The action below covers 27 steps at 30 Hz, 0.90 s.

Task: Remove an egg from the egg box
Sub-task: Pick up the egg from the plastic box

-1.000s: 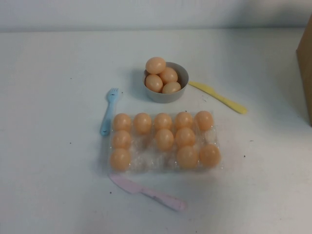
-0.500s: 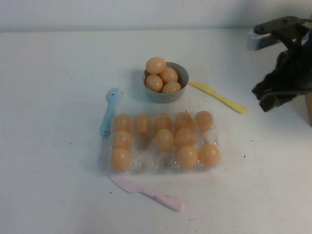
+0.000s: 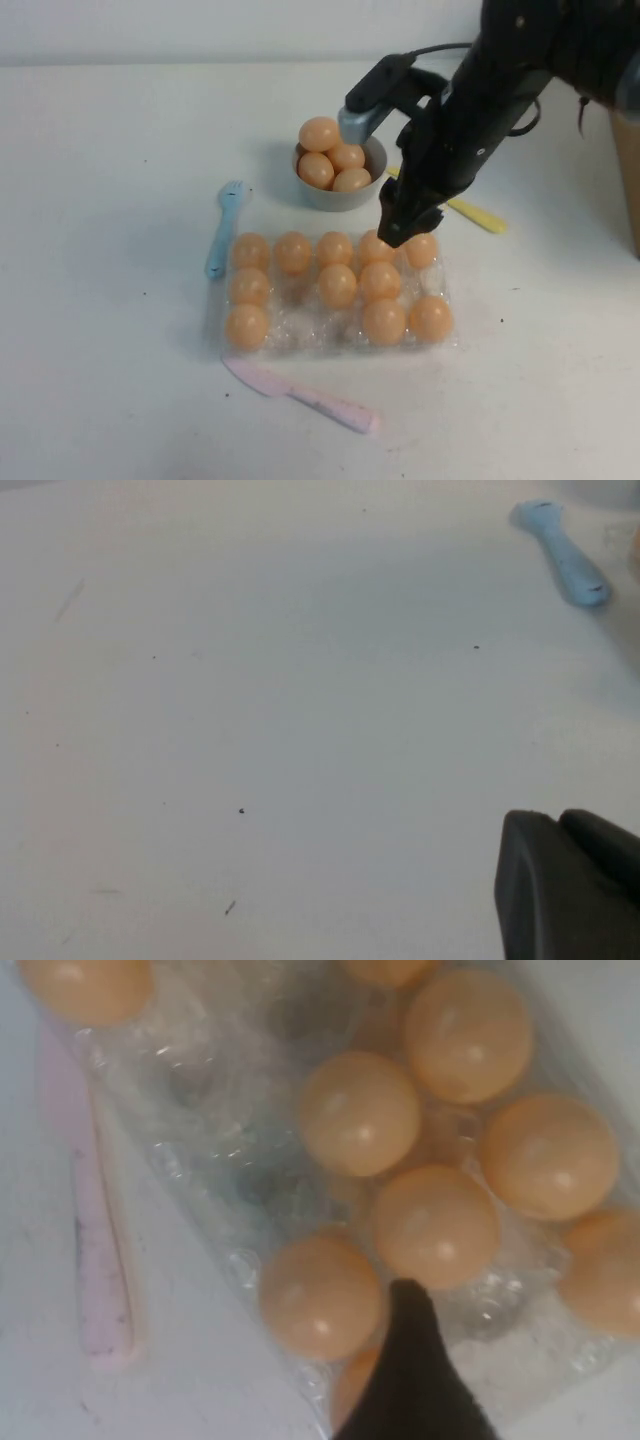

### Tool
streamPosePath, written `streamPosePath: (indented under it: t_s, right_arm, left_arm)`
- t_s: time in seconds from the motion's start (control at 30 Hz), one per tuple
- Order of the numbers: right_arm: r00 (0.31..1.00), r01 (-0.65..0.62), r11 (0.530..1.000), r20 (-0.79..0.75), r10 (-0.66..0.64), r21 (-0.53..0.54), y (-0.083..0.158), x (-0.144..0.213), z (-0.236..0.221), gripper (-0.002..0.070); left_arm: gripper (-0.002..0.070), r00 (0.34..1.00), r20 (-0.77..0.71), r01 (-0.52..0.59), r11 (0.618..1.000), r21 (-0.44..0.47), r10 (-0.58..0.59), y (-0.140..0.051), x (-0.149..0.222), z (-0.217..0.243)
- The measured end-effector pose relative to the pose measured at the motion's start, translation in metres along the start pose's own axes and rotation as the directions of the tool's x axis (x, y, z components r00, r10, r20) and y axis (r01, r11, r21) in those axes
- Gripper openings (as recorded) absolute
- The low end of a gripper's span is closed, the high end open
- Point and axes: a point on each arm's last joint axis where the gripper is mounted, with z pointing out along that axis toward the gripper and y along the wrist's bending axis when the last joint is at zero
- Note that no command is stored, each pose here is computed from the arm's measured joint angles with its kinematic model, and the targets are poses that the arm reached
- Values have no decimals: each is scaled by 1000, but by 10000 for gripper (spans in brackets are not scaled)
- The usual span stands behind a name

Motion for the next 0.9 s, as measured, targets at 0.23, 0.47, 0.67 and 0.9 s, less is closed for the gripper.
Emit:
streamPosePath:
  t_s: [0.23, 0.47, 0.67, 0.9]
  right_arm:
    - [977, 202, 977, -46, -206, -74, 29, -13, 36, 427]
    - [932, 351, 930, -48, -358, -111, 48, -19, 50, 428]
    - [896, 435, 894, -44, -442, -111, 48, -19, 53, 428]
    - [898, 432, 896, -45, -439, -106, 43, -21, 75, 428]
  left_arm:
    - [-3, 1000, 0, 0, 1000, 0, 0, 0, 0, 0]
    - [-3, 1000, 0, 0, 1000, 0, 0, 0, 0, 0]
    - [-3, 1000, 0, 0, 1000, 0, 0, 0, 0, 0]
    - [-3, 1000, 0, 0, 1000, 0, 0, 0, 0, 0]
